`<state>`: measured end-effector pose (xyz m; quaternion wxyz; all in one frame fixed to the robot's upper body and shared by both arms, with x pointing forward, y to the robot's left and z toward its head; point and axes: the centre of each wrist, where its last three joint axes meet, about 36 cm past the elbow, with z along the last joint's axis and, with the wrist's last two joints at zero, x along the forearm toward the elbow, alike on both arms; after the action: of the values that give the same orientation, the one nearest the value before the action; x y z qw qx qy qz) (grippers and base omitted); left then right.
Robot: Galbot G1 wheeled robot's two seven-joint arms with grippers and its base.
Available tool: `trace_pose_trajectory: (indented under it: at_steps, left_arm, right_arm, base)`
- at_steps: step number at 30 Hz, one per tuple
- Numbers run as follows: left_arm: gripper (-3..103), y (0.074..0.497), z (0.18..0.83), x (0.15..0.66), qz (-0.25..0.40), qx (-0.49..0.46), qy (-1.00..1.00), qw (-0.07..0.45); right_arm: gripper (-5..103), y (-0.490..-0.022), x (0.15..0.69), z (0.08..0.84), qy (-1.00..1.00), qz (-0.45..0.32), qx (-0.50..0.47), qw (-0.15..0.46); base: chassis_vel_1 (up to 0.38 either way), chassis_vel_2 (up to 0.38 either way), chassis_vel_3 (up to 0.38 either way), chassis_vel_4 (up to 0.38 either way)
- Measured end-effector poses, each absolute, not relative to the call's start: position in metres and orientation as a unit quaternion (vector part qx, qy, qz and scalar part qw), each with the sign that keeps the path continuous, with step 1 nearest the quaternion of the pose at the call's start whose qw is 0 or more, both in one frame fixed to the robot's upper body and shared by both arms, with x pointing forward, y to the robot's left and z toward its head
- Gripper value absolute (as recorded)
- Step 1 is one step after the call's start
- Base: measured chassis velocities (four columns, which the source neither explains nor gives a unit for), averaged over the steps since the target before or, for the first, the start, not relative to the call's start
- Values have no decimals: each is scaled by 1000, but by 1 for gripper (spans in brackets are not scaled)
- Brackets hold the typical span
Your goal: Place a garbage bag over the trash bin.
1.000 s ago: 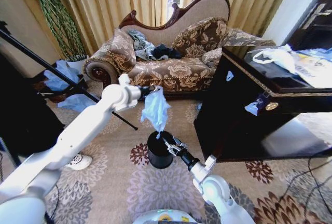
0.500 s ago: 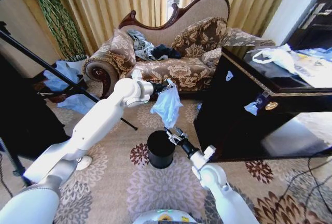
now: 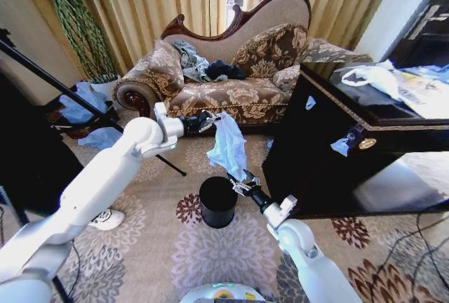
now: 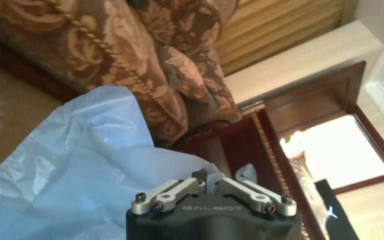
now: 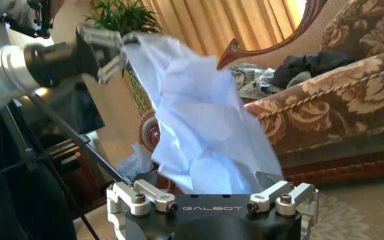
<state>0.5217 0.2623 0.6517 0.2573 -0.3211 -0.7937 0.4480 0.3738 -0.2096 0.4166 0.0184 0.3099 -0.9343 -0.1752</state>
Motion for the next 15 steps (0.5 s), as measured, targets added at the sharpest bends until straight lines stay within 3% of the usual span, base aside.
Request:
trace_pose_trajectory:
  at_steps: [15]
  left_arm:
    - [0,255,641,530,434,-320,-801,261]
  right_arm:
    - [96,-193,359,423,-930,-189,315,4]
  base:
    - [0,0,0,0]
